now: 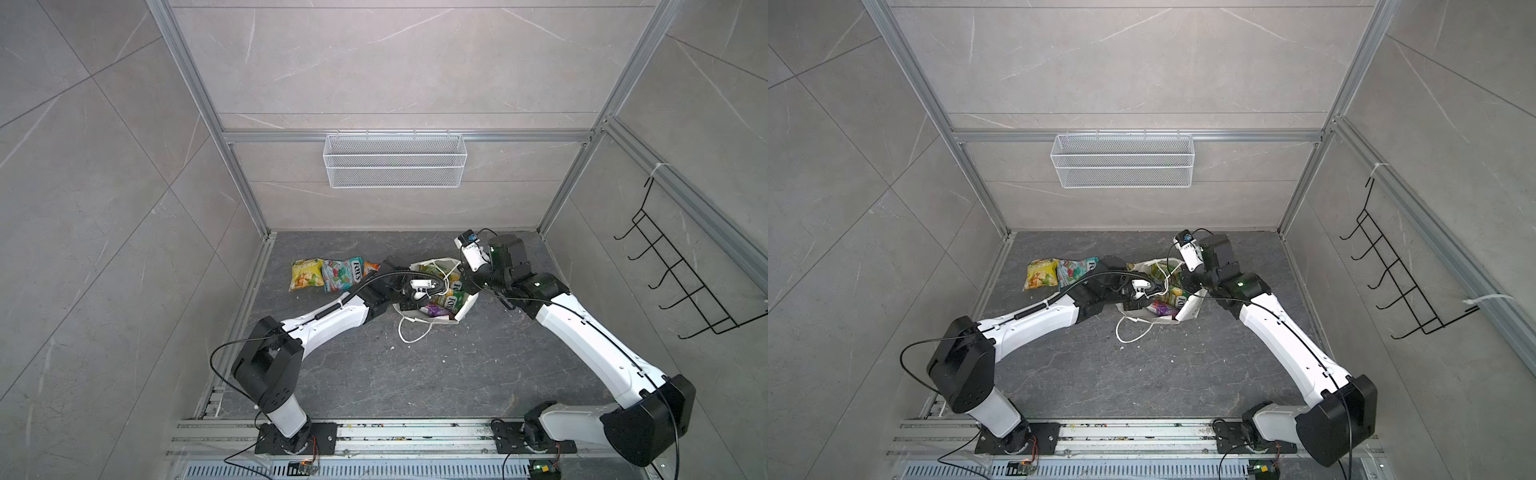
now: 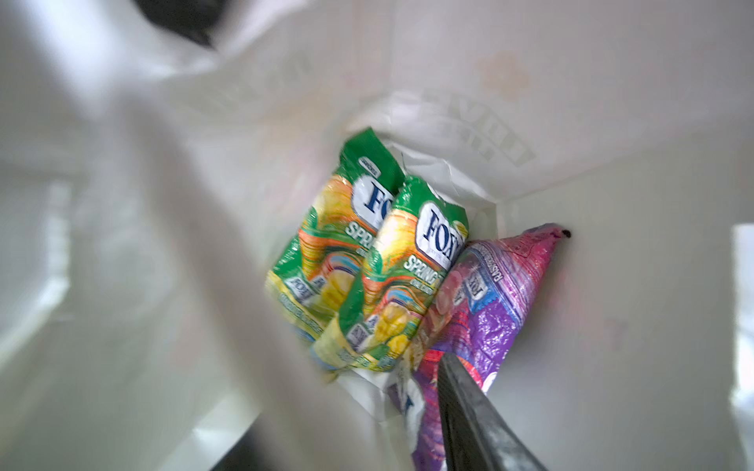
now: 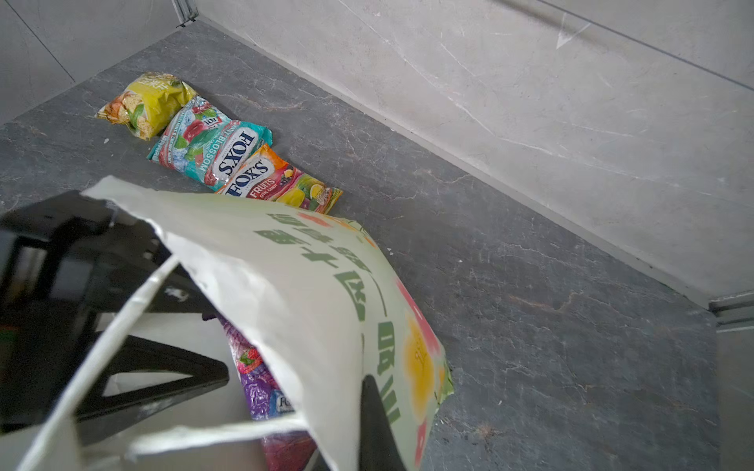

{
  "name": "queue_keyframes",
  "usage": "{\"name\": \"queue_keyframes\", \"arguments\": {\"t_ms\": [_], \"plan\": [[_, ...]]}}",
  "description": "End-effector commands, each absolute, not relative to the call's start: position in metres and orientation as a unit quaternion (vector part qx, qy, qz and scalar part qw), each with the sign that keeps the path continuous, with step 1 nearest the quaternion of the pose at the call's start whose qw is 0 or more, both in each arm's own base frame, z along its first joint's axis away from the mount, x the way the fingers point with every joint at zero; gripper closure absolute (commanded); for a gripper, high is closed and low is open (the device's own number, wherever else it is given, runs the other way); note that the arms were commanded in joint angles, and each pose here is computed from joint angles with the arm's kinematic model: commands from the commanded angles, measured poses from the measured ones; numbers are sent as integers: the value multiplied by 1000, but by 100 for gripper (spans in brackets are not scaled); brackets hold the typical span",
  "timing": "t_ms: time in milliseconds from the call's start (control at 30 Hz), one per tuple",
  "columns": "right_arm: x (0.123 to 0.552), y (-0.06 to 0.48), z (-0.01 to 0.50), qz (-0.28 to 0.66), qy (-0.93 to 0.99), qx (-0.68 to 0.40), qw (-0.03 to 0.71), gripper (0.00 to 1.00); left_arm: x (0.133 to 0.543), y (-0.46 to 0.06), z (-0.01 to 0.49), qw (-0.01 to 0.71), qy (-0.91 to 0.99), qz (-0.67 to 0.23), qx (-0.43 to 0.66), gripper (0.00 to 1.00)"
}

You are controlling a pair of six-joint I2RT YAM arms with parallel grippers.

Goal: Take the snacks out of the paper bag
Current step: Pick up the snack from the paper bag.

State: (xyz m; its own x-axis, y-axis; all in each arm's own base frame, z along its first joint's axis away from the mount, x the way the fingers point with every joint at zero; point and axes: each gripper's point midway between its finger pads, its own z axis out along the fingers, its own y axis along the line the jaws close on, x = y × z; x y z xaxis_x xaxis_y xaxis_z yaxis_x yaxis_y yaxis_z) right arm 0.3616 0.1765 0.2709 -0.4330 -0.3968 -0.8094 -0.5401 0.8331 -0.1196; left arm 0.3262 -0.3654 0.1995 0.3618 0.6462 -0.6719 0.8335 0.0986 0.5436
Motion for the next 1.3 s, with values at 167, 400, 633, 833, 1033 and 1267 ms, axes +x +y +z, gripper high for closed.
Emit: {"name": "queue_keyframes", "arguments": {"t_ms": [167, 400, 633, 833, 1033, 1267], "plan": [[368, 171, 313, 93, 814, -252, 515, 100, 317, -357, 251, 558, 531, -107, 629, 51], [368, 170, 312, 93, 816, -249, 513, 100, 314, -358, 249, 545, 529, -107, 641, 52], [368, 168, 316, 93, 815, -245, 516, 100, 324, -362, 210, 502, 541, -79, 670, 62], [367, 170, 318, 96, 814, -248, 516, 100, 331, -373, 202, 494, 534, -79, 682, 62], [368, 174, 317, 104, 811, -258, 515, 100, 340, -390, 193, 486, 515, -74, 702, 56], [368, 178, 321, 110, 805, -267, 519, 100, 345, -418, 186, 482, 487, -74, 725, 53]]}}
